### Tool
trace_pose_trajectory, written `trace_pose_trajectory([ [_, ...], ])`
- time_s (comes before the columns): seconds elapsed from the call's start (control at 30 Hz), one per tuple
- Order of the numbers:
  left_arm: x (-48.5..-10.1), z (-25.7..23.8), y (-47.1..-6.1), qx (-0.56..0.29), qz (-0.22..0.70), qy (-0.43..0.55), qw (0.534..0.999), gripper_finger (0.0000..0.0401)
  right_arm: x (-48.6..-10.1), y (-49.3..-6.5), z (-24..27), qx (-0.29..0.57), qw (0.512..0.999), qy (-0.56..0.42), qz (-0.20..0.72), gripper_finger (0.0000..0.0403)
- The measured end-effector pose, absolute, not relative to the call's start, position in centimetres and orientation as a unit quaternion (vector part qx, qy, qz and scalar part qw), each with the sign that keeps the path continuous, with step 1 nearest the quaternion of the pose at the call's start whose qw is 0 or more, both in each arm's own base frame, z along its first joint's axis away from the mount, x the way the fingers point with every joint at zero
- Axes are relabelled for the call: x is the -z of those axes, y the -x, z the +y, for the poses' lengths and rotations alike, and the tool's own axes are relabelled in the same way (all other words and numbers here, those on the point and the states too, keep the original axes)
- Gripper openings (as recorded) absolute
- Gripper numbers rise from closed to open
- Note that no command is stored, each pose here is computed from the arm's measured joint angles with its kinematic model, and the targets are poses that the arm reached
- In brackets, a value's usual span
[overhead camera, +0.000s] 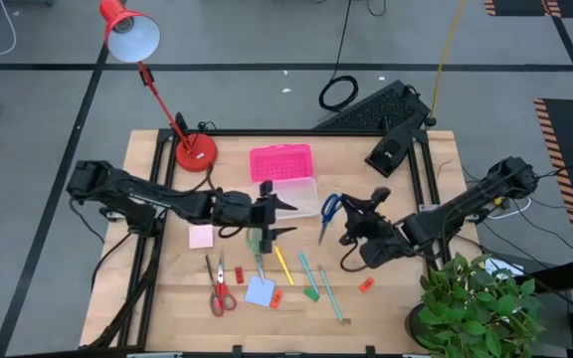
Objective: Pack school essentials
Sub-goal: Put the blue scissors into the pink supply box
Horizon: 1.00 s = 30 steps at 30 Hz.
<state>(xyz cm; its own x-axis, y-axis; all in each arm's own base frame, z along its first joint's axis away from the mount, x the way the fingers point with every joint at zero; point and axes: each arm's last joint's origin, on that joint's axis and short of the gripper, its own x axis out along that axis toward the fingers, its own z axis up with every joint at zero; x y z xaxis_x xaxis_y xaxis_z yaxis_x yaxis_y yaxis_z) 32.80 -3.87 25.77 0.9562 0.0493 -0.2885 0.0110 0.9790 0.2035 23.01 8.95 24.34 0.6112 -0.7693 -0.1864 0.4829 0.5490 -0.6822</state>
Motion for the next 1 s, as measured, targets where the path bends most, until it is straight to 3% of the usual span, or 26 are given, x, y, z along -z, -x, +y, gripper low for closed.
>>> trace_pose_trajectory([
  [0.27,-23.7,-4.2,-34.7,-0.010,0.128,-0.106,0.986,0.0259,-25.5,-22.2,10.9,0.436,0.811,0.342,0.188,0.0034],
  [0.73,-22.8,-5.5,-39.1,-0.010,0.130,-0.079,0.988,0.0253,-26.2,-22.4,11.5,0.432,0.811,0.349,0.186,0.0034],
  [1.0,-21.9,-5.4,-41.5,-0.071,0.136,-0.046,0.987,0.0253,-26.2,-22.4,11.5,0.433,0.811,0.348,0.185,0.0034],
])
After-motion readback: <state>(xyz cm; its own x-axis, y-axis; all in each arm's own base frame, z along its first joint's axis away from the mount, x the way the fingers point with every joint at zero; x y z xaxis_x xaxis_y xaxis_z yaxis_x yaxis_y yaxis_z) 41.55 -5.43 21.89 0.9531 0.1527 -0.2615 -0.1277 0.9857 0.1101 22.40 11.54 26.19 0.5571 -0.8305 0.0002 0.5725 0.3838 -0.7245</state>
